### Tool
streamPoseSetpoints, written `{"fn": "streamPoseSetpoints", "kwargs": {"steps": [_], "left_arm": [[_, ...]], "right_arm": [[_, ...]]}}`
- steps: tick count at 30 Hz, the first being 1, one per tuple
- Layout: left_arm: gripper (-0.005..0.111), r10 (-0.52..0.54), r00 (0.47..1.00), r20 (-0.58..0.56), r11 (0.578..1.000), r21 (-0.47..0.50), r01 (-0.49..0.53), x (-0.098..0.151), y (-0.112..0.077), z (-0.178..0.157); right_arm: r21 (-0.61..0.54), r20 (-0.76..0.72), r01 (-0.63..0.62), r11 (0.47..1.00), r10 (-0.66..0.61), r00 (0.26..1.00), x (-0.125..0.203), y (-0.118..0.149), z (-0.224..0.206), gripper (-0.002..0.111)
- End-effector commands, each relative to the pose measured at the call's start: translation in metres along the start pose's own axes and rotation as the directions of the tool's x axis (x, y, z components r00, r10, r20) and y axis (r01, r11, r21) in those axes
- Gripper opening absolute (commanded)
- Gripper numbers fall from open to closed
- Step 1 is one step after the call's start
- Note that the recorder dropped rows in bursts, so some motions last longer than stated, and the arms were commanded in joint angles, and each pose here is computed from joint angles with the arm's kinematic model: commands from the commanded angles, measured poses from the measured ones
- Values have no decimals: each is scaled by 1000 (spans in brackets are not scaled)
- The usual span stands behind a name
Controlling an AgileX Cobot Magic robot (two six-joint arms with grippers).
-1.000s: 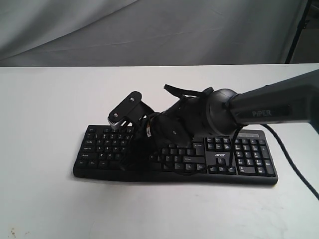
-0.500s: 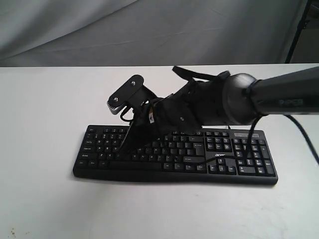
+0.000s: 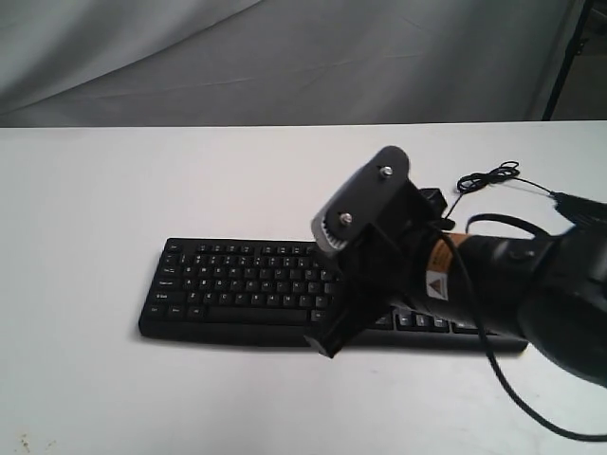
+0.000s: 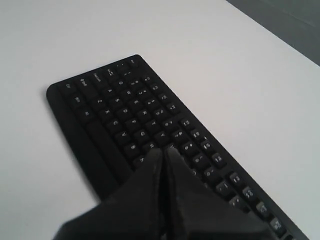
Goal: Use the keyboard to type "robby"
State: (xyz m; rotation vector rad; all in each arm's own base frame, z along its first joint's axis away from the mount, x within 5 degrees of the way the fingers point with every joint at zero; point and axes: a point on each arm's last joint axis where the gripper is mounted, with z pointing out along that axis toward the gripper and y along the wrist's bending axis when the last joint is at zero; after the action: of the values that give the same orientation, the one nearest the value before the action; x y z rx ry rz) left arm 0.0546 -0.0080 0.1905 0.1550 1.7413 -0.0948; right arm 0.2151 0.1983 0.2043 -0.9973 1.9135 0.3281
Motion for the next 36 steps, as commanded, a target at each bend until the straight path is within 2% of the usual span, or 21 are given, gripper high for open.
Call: {"fn": "streamPoseSetpoints", "kwargs": {"steps": [1, 16, 20, 23, 25, 29, 32, 36], "left_arm": [[0, 3, 1000, 7, 1000, 5, -3, 1, 0, 0], [0, 3, 1000, 7, 1000, 5, -3, 1, 0, 0], [0, 3, 1000, 7, 1000, 5, -3, 1, 0, 0], [0, 3, 1000, 7, 1000, 5, -3, 1, 0, 0], [0, 3, 1000, 7, 1000, 5, -3, 1, 0, 0], [0, 3, 1000, 7, 1000, 5, -3, 1, 0, 0], [0, 3, 1000, 7, 1000, 5, -3, 1, 0, 0], [0, 3, 1000, 7, 1000, 5, -3, 1, 0, 0]], "right_arm": [[5, 16, 0, 1000, 0, 1000, 9, 1, -17, 0], [-3, 16, 5, 1000, -5, 1000, 9, 3, -17, 0], [-7, 34, 16, 1000, -15, 999, 1, 6, -32, 0], [-4, 29, 22, 1000, -22, 999, -6, 6, -55, 0], [15, 29, 20, 1000, -20, 999, -12, 3, -90, 0], [111, 213, 84, 990, -106, 971, -24, -3, -168, 0], [179, 360, 98, 979, -158, 919, -11, -2, -212, 0], [172, 384, 60, 983, -123, 915, 15, 3, -219, 0]]}}
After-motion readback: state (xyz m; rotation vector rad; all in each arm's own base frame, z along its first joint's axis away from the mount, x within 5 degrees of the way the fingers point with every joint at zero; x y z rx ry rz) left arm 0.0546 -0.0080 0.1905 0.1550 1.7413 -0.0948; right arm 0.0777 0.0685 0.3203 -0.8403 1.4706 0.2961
